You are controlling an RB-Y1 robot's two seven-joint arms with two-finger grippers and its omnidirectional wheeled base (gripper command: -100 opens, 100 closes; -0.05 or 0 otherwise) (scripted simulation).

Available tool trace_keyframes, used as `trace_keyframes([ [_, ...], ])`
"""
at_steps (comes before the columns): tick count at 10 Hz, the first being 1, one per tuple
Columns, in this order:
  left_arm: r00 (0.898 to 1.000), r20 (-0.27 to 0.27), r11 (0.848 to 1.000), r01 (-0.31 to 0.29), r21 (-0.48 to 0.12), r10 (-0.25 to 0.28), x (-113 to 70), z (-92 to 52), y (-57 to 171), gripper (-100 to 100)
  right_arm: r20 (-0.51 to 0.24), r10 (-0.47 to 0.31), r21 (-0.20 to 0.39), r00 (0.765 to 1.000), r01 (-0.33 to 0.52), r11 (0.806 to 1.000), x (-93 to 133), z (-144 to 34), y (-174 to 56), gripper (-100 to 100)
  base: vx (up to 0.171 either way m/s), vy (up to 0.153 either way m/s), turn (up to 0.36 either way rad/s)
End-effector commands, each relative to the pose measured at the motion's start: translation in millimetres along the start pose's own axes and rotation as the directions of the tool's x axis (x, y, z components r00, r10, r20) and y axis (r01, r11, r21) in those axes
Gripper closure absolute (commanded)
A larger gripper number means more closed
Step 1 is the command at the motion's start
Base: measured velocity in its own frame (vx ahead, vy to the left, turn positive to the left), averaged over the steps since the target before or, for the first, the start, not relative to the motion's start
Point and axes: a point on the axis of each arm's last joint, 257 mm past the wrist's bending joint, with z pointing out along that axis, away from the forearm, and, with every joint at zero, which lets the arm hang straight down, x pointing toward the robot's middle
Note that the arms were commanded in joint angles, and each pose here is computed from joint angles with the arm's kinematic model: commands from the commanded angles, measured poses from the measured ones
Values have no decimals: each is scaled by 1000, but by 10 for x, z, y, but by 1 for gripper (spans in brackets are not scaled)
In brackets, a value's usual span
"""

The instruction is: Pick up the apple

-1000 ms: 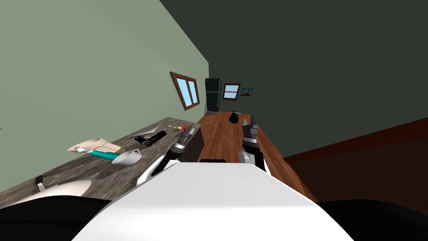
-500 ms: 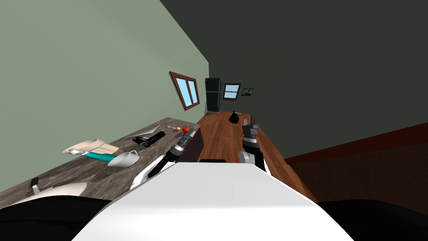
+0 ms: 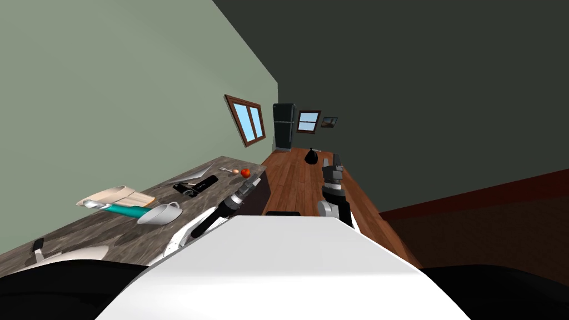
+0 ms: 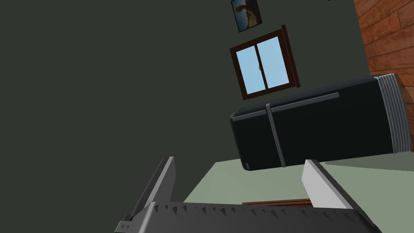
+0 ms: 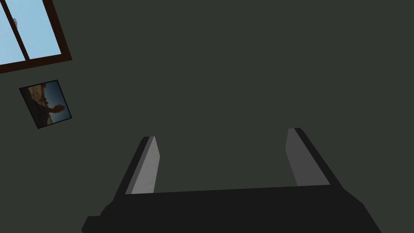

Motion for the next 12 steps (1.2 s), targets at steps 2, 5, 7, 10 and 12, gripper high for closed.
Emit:
trace_keyframes([
  [2,998,-59,999,14,-43,-17,81,-102,127,-100,0,0,0,1000,0,1000,0,0,0,0,35,-15,12],
  [5,993,-116,996,23,-91,-34,141,-226,252,-100,0,0,0,1000,0,1000,0,0,0,0,36,-20,9],
  [7,986,-159,990,36,-138,-58,186,-353,368,-100,0,0,0,1000,0,1000,0,0,0,0,46,-12,8],
  [10,975,-209,980,36,-194,-77,212,-511,490,-100,0,0,0,1000,0,1000,0,0,0,0,45,-15,5],
  [12,965,-239,969,46,-243,-106,233,-656,593,-100,0,0,0,1000,0,1000,0,0,0,0,40,-10,5],
])
